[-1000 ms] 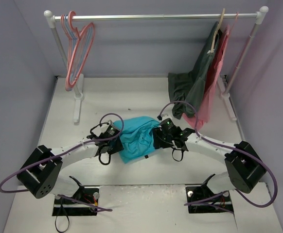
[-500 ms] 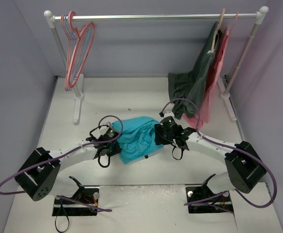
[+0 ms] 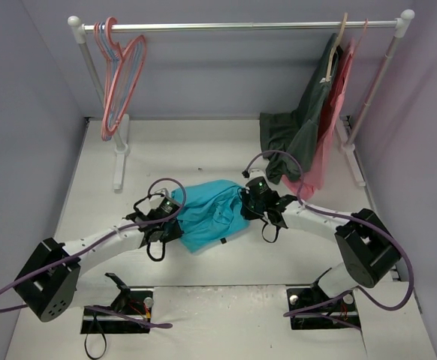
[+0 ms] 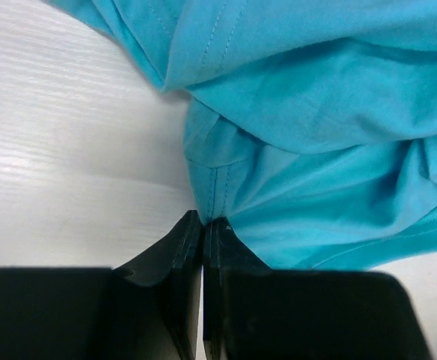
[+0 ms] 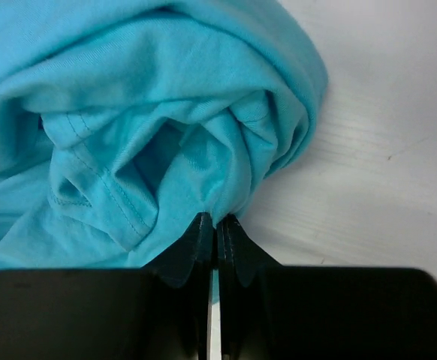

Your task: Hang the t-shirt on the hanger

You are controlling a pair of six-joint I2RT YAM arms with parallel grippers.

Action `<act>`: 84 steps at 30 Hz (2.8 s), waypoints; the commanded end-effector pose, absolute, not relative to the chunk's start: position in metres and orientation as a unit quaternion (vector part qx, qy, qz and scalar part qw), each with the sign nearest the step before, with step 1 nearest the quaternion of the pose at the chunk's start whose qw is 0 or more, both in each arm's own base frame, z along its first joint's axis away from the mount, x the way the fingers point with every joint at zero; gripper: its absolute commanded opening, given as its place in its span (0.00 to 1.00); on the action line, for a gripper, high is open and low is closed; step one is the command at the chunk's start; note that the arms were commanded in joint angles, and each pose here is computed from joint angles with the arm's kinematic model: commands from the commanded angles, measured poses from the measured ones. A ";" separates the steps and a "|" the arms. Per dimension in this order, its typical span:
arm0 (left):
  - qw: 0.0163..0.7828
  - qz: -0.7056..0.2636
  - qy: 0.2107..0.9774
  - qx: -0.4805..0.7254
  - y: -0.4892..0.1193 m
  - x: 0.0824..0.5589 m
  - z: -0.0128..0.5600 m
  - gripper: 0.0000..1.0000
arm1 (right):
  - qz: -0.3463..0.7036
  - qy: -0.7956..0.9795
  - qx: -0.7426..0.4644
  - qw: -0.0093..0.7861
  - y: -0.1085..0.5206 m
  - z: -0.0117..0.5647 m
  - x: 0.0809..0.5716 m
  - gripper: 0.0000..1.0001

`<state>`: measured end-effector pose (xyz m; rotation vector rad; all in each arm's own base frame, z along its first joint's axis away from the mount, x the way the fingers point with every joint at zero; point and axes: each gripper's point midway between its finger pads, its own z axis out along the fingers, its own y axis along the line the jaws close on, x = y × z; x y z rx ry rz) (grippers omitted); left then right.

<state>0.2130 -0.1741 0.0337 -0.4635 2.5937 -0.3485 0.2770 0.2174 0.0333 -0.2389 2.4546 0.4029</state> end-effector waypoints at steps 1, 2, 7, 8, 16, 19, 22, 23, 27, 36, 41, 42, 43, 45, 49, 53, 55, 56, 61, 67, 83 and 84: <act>0.300 -0.129 0.935 -0.136 -0.176 0.236 0.086 0.00 | 0.163 0.892 -0.099 0.410 0.228 0.101 0.313 0.00; 0.315 -0.110 0.934 -0.129 -0.168 0.241 0.099 0.00 | 0.157 0.874 -0.114 0.446 0.232 0.135 0.328 0.00; 0.466 -0.135 0.873 -0.049 -0.172 0.305 0.263 0.00 | 0.114 0.793 -0.151 0.579 0.225 0.291 0.364 0.00; 0.490 -0.133 0.861 -0.037 -0.171 0.313 0.290 0.00 | 0.107 0.775 -0.153 0.603 0.224 0.320 0.369 0.00; 0.678 -0.121 0.724 0.034 -0.154 0.332 0.502 0.00 | 0.133 0.599 -0.174 0.770 0.228 0.520 0.356 0.00; 0.707 -0.118 0.696 0.044 -0.146 0.322 0.524 0.00 | 0.143 0.601 -0.181 0.766 0.231 0.525 0.349 0.00; 0.701 -0.095 0.705 0.048 -0.138 0.319 0.510 0.00 | 0.133 0.619 -0.176 0.754 0.228 0.508 0.344 0.00; 0.695 -0.091 0.712 0.050 -0.136 0.317 0.504 0.00 | 0.133 0.631 -0.173 0.745 0.227 0.495 0.344 0.00; 0.696 -0.093 0.710 0.051 -0.130 0.307 0.504 0.00 | 0.148 0.622 -0.156 0.753 0.213 0.503 0.325 0.00; 0.723 -0.080 0.681 0.084 -0.138 0.318 0.543 0.00 | 0.160 0.544 -0.214 0.795 0.232 0.563 0.318 0.00; 0.770 -0.077 0.629 0.081 -0.135 0.317 0.606 0.00 | 0.125 0.455 -0.201 0.859 0.227 0.638 0.321 0.00; 0.779 -0.079 0.617 0.084 -0.134 0.313 0.615 0.00 | 0.119 0.440 -0.193 0.869 0.222 0.648 0.318 0.00; 0.792 -0.086 0.599 0.080 -0.132 0.309 0.627 0.00 | 0.110 0.432 -0.191 0.875 0.220 0.649 0.318 0.00; 0.806 -0.087 0.579 0.083 -0.126 0.297 0.636 0.00 | 0.111 0.387 -0.159 0.902 0.202 0.670 0.300 0.00; 0.829 -0.096 0.542 0.100 -0.118 0.272 0.646 0.00 | 0.110 0.391 -0.148 0.902 0.193 0.657 0.295 0.00; 0.805 -0.121 0.568 0.119 -0.137 0.283 0.608 0.00 | 0.135 0.479 -0.206 0.843 0.218 0.599 0.308 0.00; 0.753 -0.117 0.633 0.136 -0.152 0.302 0.554 0.00 | 0.149 0.530 -0.232 0.802 0.229 0.557 0.312 0.00; 0.730 -0.133 0.658 0.124 -0.157 0.306 0.534 0.00 | 0.169 0.544 -0.227 0.790 0.228 0.546 0.305 0.00; 0.610 -0.171 0.768 0.091 -0.170 0.298 0.396 0.00 | 0.205 0.658 -0.226 0.688 0.222 0.428 0.284 0.00; 0.501 -0.181 0.846 0.013 -0.152 0.255 0.276 0.00 | 0.218 0.772 -0.196 0.564 0.198 0.311 0.244 0.00; 0.408 -0.113 0.906 0.003 -0.174 0.301 0.161 0.00 | 0.188 0.878 -0.232 0.375 0.258 0.129 0.299 0.00; 0.399 -0.099 0.911 0.003 -0.175 0.309 0.152 0.00 | 0.183 0.878 -0.233 0.376 0.261 0.129 0.307 0.00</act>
